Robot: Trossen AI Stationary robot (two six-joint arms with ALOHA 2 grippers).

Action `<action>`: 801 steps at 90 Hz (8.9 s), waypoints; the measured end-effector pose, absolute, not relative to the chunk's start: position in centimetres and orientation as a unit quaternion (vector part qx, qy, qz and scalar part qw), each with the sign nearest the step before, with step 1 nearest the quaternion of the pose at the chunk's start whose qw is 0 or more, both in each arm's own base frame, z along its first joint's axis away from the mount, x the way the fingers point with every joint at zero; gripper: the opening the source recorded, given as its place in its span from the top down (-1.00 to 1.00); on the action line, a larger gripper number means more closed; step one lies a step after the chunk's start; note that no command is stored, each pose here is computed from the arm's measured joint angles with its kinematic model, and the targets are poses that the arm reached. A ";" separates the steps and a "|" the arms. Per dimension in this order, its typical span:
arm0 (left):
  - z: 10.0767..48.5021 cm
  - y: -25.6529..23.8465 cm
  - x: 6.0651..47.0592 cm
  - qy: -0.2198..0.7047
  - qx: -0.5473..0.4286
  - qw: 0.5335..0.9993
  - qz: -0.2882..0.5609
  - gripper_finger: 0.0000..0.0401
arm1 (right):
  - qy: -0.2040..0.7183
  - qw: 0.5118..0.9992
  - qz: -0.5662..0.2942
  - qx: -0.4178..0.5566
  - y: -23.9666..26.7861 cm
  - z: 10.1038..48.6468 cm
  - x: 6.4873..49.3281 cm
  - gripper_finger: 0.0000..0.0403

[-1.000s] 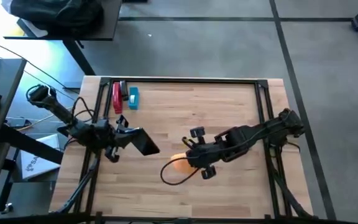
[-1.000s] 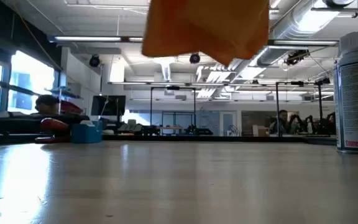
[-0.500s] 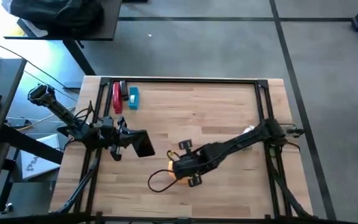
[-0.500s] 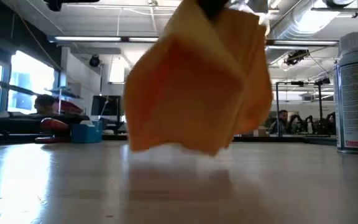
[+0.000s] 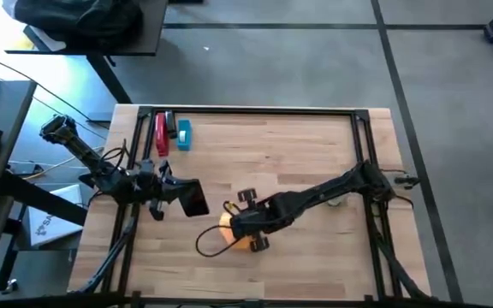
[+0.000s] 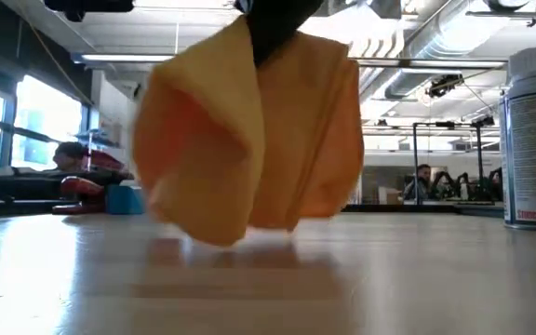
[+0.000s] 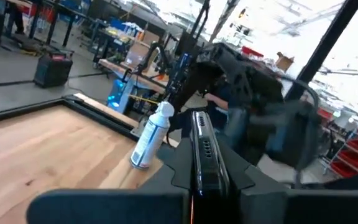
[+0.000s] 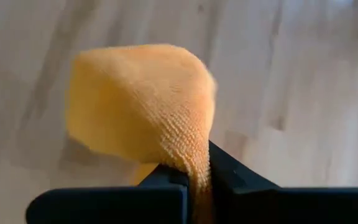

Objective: Apply microfiber cloth
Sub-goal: Wipe the front and back of the black cellphone using the yellow microfiber cloth, then return to Home Position

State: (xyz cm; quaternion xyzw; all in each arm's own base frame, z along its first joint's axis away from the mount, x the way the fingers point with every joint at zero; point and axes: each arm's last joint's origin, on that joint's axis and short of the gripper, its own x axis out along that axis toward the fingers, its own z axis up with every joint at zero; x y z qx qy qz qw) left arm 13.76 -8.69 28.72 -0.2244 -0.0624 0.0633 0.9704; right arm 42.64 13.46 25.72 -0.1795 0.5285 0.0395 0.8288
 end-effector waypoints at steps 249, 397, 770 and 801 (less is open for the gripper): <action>18.9 -1.3 12.0 0.441 -0.330 0.779 0.299 0.96 | 0.336 0.933 -0.115 -0.055 -1.1 19.4 39.9 -0.47; 18.6 3.2 13.0 0.486 -0.318 0.651 0.488 0.39 | 0.438 0.888 -0.008 -0.142 9.8 20.5 41.3 -0.47; 18.9 -0.6 9.1 -0.016 -0.072 0.997 0.029 0.93 | 0.226 0.944 -0.207 0.121 4.9 22.7 13.4 1.00; 17.4 -0.8 9.6 -0.029 -0.068 0.997 0.012 0.93 | 0.124 0.980 -0.057 0.143 5.9 22.1 14.7 1.00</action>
